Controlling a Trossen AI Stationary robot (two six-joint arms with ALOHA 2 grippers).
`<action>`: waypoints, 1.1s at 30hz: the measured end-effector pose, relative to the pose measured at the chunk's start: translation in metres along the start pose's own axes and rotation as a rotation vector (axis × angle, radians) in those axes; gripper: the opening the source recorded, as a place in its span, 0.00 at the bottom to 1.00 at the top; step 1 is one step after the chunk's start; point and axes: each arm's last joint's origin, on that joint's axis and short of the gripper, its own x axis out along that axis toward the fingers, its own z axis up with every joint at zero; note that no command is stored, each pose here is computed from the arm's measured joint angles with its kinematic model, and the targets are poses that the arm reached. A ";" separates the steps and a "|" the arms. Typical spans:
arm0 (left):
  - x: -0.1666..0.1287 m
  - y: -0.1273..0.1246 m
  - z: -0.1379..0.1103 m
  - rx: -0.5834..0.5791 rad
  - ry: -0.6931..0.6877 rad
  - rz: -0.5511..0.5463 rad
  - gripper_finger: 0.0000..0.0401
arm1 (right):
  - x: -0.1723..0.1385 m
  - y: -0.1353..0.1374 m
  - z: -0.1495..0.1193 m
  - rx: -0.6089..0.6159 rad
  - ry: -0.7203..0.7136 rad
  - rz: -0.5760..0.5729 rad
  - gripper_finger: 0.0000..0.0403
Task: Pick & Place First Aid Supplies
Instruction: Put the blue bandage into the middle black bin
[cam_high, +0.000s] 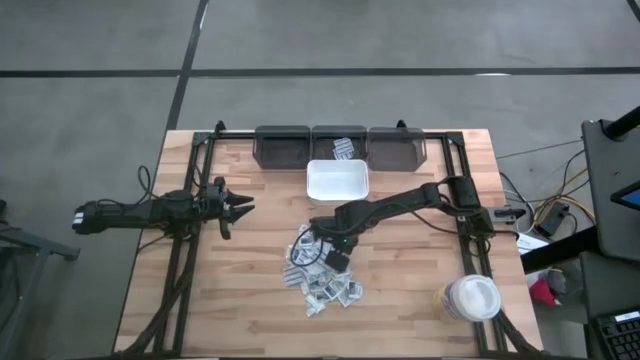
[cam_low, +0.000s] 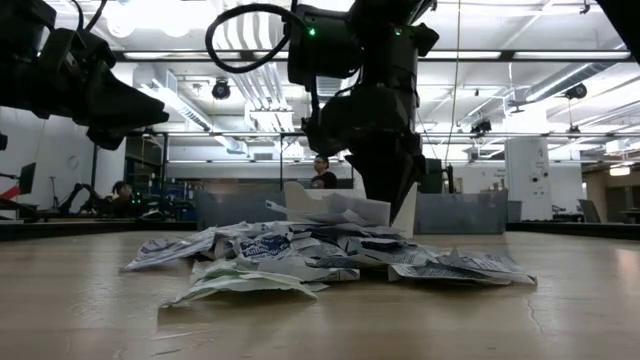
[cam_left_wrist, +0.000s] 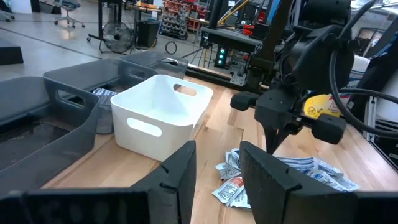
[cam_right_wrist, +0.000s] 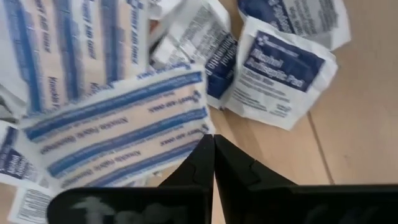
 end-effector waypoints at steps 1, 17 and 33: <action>0.000 0.000 0.000 0.000 0.000 0.000 0.31 | 0.000 -0.001 0.000 0.001 0.005 -0.004 0.02; 0.000 0.000 0.000 0.000 0.000 0.000 0.31 | -0.007 -0.003 -0.003 -0.021 0.019 -0.014 0.02; 0.000 0.000 0.000 0.005 0.000 0.000 0.31 | -0.036 0.000 -0.002 -0.108 -0.056 0.100 0.12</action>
